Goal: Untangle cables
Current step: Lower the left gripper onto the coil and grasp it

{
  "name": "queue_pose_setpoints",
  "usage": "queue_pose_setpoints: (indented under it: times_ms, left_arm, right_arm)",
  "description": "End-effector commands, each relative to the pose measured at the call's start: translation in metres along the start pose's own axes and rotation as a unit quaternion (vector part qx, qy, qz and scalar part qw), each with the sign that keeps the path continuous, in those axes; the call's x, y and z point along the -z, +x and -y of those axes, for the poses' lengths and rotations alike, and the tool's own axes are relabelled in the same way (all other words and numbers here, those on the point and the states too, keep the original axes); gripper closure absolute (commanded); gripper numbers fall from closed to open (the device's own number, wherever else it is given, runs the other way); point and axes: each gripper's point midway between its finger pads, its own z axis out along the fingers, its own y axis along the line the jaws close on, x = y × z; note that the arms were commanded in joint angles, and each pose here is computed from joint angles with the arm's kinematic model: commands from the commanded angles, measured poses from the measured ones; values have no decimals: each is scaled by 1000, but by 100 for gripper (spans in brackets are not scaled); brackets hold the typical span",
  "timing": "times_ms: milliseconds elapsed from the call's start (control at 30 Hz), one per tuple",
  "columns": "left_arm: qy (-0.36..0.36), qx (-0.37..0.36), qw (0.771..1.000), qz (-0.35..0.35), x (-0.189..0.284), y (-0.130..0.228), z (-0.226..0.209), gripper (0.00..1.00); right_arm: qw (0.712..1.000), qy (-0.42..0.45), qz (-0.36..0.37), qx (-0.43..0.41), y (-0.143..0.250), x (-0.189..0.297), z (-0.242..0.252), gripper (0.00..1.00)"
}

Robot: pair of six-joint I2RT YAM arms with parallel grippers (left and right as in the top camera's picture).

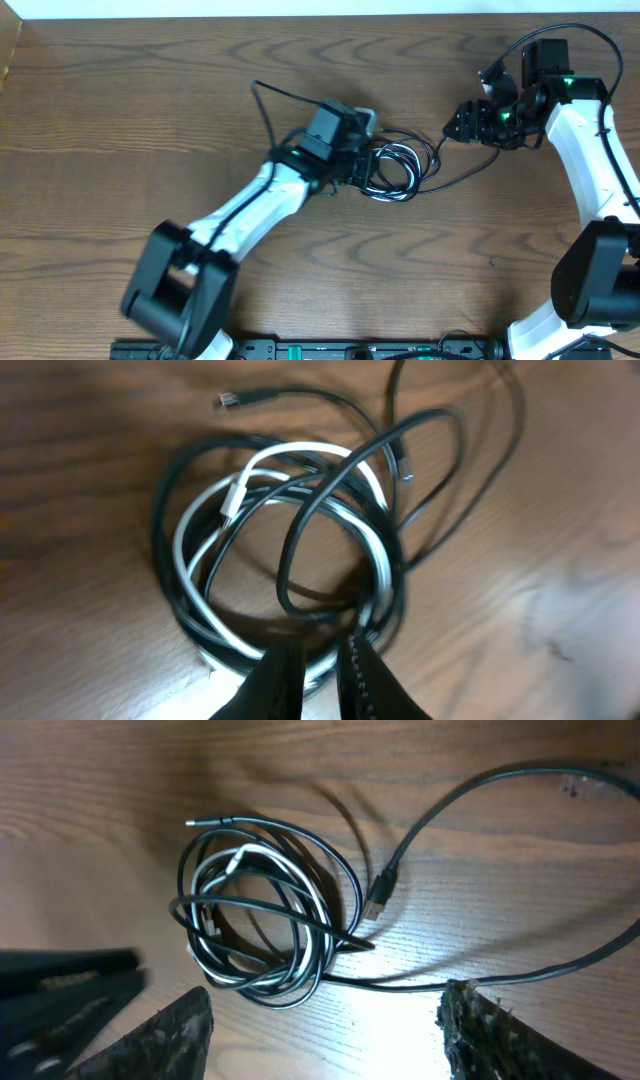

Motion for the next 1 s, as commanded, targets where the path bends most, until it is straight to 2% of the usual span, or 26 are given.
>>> queue_pose_setpoints:
  times_ms: [0, 200, 300, 400, 500, 667, 800, 967]
  left_arm:
    - [-18, -20, 1000, -6, -15, 3, 1, 79]
    - [0, -117, 993, -25, -20, 16, 18, 75]
    - [9, -201, 979, -39, -23, 27, 28, 70]
    - [-4, -255, 966, -50, -26, 34, 28, 69]
    - [-48, -281, 957, -57, -32, 35, 12, 68]
    - [-52, -294, 952, -68, -46, 42, 3, 63]
    - [-49, -312, 947, -56, -52, 37, 4, 62]
    - [-60, -328, 940, -76, -64, 48, -5, 62]
  right_arm:
    - [1000, 8, 0, 4, 1, 4, 1, 28]
    - [1000, 8, -4, 8, 3, 4, 2, 27]
    - [1000, 8, -5, 7, 3, 4, 2, 26]
    - [1000, 8, -5, 7, 3, 4, 1, 26]
    - [1000, 8, -5, 7, 3, 4, 1, 26]
    - [1000, 8, -8, 6, 5, 4, 1, 25]
    - [1000, 8, -9, 7, 5, 4, 1, 25]
    - [1000, 7, -16, 12, 9, 2, -2, 24]
